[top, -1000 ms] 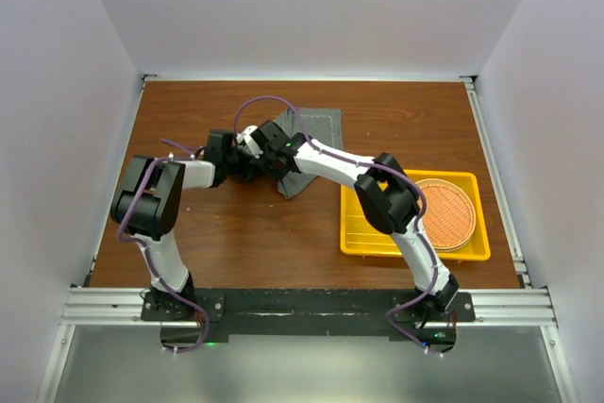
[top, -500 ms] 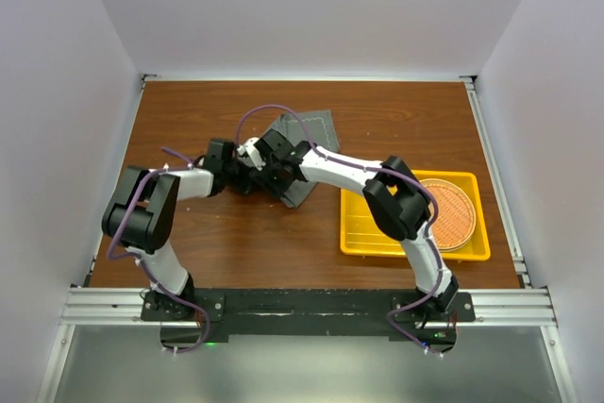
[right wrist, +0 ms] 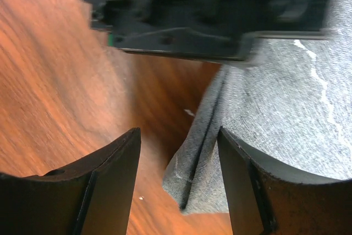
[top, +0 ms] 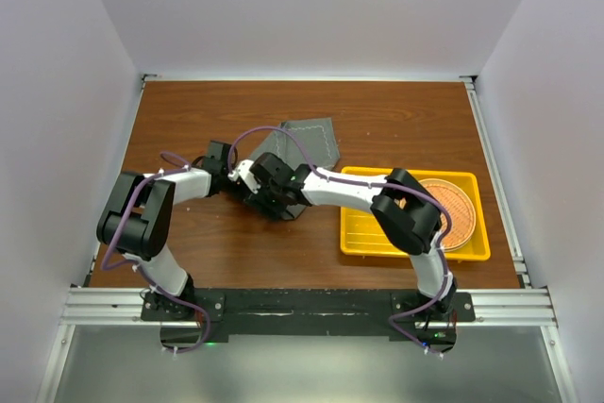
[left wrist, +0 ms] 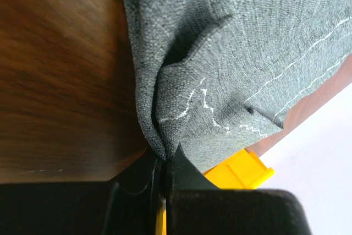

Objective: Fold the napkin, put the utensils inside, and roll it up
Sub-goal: Roll the napkin with the utensil

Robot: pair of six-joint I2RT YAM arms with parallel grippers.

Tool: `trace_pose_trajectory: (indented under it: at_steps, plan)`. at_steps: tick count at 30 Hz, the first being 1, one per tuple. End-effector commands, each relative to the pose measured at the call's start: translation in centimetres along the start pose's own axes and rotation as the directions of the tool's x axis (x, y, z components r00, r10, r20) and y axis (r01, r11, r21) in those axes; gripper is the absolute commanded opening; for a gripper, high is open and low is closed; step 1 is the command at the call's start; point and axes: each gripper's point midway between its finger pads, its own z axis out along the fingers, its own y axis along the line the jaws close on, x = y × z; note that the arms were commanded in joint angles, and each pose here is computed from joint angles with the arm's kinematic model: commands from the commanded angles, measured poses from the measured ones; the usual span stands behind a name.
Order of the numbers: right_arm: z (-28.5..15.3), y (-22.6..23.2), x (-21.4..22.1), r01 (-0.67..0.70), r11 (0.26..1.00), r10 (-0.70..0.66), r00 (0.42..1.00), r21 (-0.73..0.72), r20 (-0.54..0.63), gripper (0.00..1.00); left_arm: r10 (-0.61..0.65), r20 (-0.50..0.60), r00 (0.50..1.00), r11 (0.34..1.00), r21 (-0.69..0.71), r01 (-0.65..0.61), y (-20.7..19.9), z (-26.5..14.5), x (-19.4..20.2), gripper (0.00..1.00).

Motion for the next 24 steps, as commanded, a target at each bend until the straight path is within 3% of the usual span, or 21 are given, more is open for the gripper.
trace_pose_trajectory:
  at_steps: [1,8,20,23,24]
  plan:
    - [0.2,-0.8,-1.3,0.042,0.991,-0.049,0.997,0.127,0.053,0.61,-0.045,-0.020,0.999,0.994,-0.100,0.043,2.4,-0.5,0.8,0.00]
    - [-0.1,-2.5,-0.7,0.095,0.942,-0.118,0.992,0.323,0.052,0.61,-0.044,-0.035,0.998,0.992,-0.120,0.039,3.0,-0.5,1.1,0.00]
    - [1.4,-4.2,0.1,0.144,0.900,-0.150,0.989,0.411,-0.019,0.61,-0.048,-0.045,0.998,0.991,-0.125,0.042,2.9,-0.5,1.1,0.00]
    - [1.8,-3.8,0.5,0.140,0.909,-0.142,0.990,0.393,-0.024,0.54,-0.042,-0.041,0.998,0.992,-0.123,0.037,2.9,-0.6,1.0,0.00]
    - [2.1,-3.4,0.8,0.136,0.918,-0.136,0.990,0.372,-0.027,0.43,-0.044,-0.039,0.998,0.991,-0.125,0.039,3.1,-0.7,0.8,0.00]
